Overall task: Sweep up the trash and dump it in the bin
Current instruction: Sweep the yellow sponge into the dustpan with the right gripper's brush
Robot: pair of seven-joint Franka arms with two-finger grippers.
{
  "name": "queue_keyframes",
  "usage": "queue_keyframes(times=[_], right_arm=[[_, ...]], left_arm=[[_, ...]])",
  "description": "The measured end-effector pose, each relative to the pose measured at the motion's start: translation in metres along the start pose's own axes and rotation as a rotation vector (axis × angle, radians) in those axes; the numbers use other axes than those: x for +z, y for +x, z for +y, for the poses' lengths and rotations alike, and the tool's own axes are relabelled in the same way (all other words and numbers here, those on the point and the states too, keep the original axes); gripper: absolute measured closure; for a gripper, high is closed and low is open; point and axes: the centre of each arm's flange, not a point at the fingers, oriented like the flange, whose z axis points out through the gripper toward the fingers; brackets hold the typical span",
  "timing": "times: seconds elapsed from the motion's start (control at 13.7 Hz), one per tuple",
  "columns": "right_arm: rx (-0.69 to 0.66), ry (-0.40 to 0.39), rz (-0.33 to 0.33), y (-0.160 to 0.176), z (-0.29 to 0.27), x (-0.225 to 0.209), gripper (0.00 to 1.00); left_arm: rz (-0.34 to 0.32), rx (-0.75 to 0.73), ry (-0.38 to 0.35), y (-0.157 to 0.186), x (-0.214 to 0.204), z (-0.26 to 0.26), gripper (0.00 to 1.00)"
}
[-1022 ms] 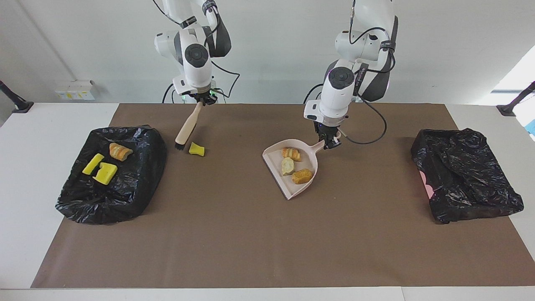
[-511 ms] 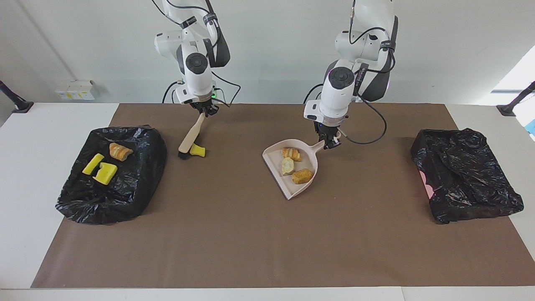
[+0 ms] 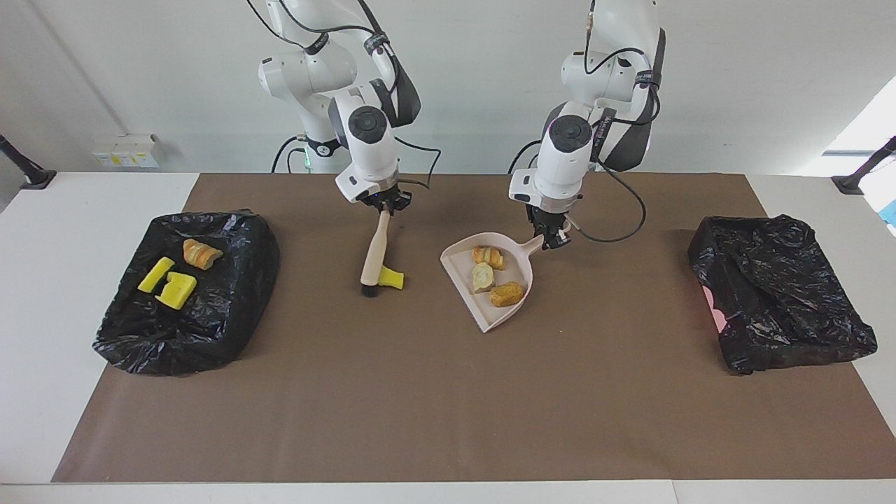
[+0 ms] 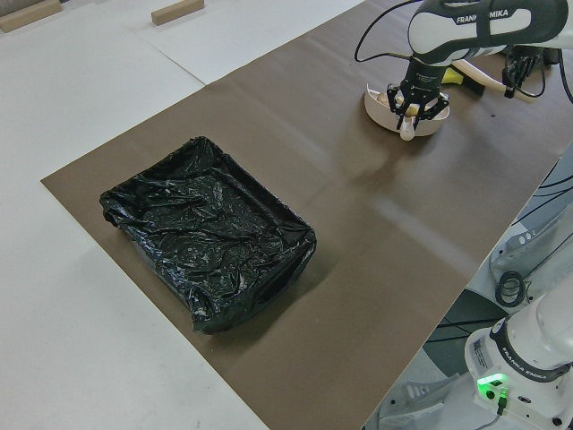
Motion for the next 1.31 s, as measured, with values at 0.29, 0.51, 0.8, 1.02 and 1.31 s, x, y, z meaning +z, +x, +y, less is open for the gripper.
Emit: queue_keyframes(times=[0.29, 0.51, 0.8, 1.02, 1.31], right_arm=[[-0.188, 0.065, -0.032, 0.018, -0.073, 0.0, 0.74], [-0.32, 0.165, -0.054, 0.018, -0.096, -0.01, 0.74], [-0.34, 0.19, -0.037, 0.021, -0.101, -0.028, 0.74], [-0.307, 0.192, -0.03, 0.035, -0.076, -0.049, 0.74], [-0.306, 0.121, 0.008, 0.03, -0.054, -0.079, 0.74]], left_arm=[[0.015, 0.001, 0.013, -0.004, 0.004, 0.004, 0.69], [0.015, 0.001, 0.013, -0.004, 0.004, 0.004, 0.69], [0.015, -0.118, 0.009, -0.004, 0.004, 0.004, 0.69], [0.015, -0.204, 0.008, -0.005, 0.004, 0.002, 0.69], [0.025, -0.326, 0.008, -0.019, 0.001, -0.018, 0.69]])
